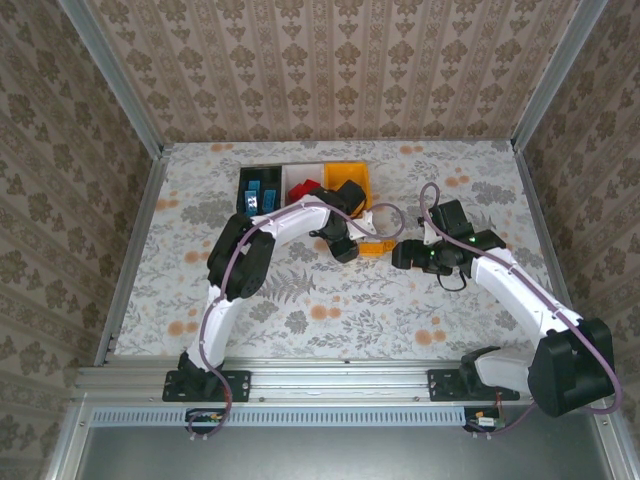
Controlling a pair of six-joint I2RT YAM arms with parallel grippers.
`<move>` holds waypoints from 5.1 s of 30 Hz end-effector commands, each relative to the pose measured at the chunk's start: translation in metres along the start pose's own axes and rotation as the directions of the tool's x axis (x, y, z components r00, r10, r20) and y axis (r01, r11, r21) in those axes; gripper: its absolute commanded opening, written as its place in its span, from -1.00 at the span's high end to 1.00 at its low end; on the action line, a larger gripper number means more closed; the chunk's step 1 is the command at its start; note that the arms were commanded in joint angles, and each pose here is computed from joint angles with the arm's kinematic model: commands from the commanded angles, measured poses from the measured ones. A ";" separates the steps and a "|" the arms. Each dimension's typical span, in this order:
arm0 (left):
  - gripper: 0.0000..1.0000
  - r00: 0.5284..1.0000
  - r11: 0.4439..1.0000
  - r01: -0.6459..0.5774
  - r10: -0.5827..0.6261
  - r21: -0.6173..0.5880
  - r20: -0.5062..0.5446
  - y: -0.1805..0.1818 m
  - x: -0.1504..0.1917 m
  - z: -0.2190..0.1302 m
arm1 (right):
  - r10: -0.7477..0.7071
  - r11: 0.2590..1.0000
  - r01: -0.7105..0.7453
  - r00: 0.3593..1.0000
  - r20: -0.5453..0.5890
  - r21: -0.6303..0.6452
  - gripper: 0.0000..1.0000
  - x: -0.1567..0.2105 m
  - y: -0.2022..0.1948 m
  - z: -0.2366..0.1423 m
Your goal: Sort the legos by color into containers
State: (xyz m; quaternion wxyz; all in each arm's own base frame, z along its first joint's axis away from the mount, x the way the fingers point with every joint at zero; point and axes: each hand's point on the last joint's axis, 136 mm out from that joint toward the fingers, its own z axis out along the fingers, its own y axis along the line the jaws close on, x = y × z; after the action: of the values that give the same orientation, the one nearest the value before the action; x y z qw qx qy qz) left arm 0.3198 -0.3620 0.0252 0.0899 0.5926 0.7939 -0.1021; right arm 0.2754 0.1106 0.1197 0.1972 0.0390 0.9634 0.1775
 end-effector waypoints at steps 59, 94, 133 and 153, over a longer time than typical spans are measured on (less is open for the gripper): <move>0.69 0.364 0.499 0.805 -0.842 0.320 0.397 0.171 0.011 -0.159 | 0.023 0.998 -0.025 0.999 -0.028 -0.061 -0.59 0.008 0.001 0.010; -1.00 0.351 0.483 0.834 -0.837 0.267 0.419 0.172 0.018 -0.174 | 0.043 0.996 -0.046 0.998 -0.041 -0.079 -0.61 0.008 -0.001 0.017; -0.90 0.426 0.684 0.687 -0.653 0.246 0.626 -0.028 0.126 -0.205 | 0.047 0.994 -0.026 0.980 -0.194 0.109 -0.55 0.001 0.020 0.066; -0.92 0.396 0.661 0.699 -0.675 0.271 0.623 -0.024 0.153 -0.207 | 0.000 0.962 0.080 0.956 -0.293 0.262 -0.52 -0.016 0.042 0.125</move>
State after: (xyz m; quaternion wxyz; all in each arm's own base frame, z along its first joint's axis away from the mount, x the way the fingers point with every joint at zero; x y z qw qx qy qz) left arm 0.2532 -0.1710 0.1860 0.3360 0.1168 0.8790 -0.3177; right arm 0.3373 0.1935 0.0366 0.0566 0.0083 0.9957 0.0730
